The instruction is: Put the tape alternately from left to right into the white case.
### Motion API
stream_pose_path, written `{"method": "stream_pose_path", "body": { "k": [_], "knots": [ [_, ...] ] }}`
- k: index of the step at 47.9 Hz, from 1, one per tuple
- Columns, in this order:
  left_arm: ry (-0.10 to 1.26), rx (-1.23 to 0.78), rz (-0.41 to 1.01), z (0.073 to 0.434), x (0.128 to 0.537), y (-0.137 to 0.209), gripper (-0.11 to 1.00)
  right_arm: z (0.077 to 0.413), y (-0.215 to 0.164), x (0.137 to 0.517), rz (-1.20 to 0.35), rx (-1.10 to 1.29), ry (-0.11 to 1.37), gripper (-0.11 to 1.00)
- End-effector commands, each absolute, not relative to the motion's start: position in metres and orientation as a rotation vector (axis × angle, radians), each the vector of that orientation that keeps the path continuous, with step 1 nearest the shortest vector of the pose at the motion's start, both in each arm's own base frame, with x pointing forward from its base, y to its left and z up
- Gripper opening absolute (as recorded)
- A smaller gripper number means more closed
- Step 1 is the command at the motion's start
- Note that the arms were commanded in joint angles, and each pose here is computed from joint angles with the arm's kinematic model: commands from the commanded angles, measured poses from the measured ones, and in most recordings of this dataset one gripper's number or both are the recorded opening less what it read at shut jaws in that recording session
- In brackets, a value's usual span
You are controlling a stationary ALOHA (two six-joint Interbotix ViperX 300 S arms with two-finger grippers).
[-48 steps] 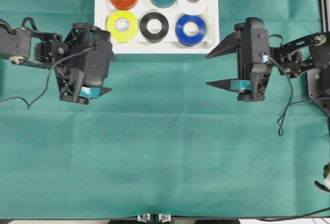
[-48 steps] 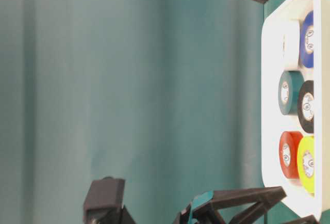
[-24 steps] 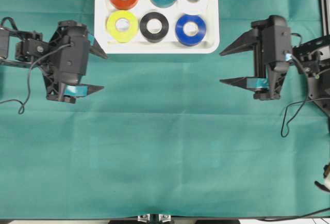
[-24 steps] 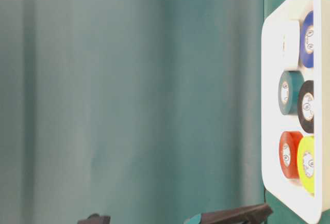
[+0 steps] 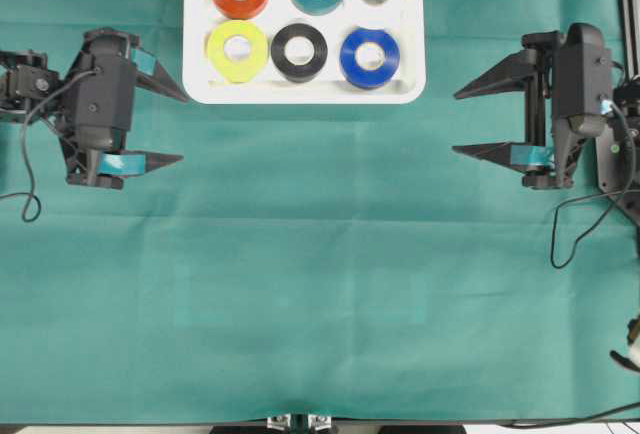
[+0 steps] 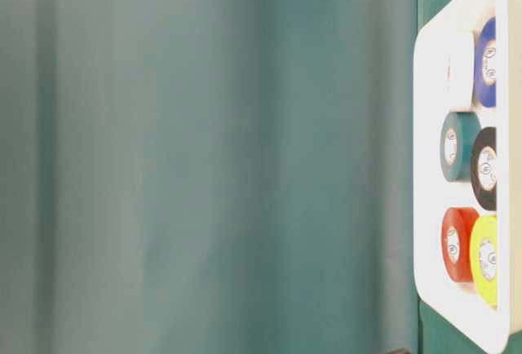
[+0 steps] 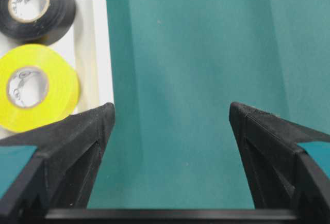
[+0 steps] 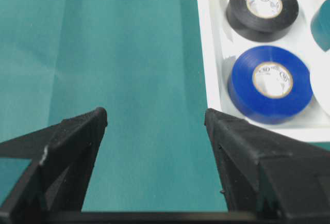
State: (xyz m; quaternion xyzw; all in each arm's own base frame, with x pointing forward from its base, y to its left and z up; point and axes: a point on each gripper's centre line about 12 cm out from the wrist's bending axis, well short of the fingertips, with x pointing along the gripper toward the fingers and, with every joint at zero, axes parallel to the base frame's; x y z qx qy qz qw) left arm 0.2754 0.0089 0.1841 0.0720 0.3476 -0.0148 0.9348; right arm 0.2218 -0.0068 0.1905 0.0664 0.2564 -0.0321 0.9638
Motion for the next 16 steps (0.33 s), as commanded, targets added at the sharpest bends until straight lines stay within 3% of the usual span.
{"method": "stream_pose_path", "body": {
  "k": [1, 16],
  "knots": [
    [0.662, 0.147, -0.020, 0.194, 0.274, 0.011, 0.47, 0.195, -0.005, 0.221, -0.056, 0.138, 0.496, 0.82],
    [0.621, 0.147, -0.015, 0.195, 0.258, 0.010, 0.47, 0.202, -0.005, 0.206, -0.054, 0.137, 0.437, 0.82]
  ]
}}
